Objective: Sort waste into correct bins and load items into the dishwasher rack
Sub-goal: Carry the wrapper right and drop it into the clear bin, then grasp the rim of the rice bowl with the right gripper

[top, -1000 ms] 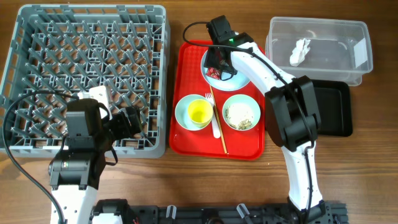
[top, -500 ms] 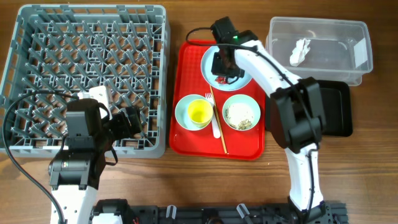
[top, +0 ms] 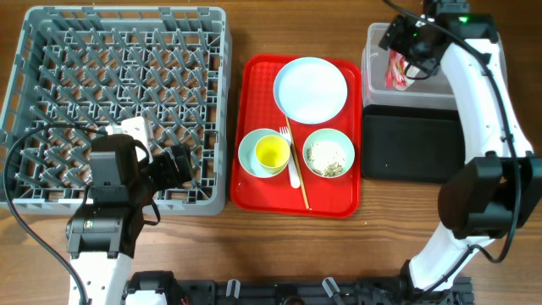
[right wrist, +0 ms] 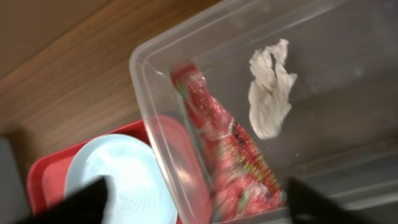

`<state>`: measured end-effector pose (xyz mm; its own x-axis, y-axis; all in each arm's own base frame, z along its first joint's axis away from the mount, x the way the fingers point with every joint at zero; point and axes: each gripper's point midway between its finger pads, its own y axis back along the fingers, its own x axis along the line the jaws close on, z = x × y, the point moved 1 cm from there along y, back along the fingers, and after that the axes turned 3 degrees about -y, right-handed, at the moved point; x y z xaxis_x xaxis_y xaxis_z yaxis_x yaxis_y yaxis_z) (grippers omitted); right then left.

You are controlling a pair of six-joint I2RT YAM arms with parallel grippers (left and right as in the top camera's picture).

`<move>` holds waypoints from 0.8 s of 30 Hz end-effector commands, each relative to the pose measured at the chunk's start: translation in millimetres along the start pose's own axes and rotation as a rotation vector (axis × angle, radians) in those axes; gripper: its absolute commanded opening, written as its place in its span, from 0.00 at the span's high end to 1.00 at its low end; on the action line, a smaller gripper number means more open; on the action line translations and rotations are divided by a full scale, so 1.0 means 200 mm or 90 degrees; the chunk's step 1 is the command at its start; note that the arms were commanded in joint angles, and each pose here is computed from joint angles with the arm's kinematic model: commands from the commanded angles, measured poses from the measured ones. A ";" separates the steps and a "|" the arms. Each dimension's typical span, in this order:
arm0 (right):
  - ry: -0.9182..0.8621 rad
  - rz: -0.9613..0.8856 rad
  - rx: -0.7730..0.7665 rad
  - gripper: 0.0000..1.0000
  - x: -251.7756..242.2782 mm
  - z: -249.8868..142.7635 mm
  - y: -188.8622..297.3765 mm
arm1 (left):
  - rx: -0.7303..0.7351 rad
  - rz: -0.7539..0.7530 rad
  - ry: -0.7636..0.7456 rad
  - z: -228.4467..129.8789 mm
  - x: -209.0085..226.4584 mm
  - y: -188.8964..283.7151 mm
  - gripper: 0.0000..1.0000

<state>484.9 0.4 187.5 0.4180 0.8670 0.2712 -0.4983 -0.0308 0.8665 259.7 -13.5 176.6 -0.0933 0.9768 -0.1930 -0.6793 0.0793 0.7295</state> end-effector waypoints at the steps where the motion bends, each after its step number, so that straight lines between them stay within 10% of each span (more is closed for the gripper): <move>1: 0.077 0.090 0.022 0.00 0.07 -0.03 0.17 | -0.007 -0.011 0.001 0.03 -0.02 0.01 0.00; 15: 0.224 0.142 0.162 0.00 0.10 -0.66 0.72 | -0.007 -0.011 0.001 0.03 -0.02 0.01 0.00; 24: 0.328 0.099 0.193 0.05 0.32 -1.13 0.34 | -0.007 -0.011 0.001 0.03 -0.02 0.01 0.00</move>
<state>309.1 156.0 212.4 -0.1564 0.9400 0.3032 -0.2844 -0.3368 0.8976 259.2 -13.5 176.1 -0.0938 0.9768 -0.1927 -0.6774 0.0793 0.7313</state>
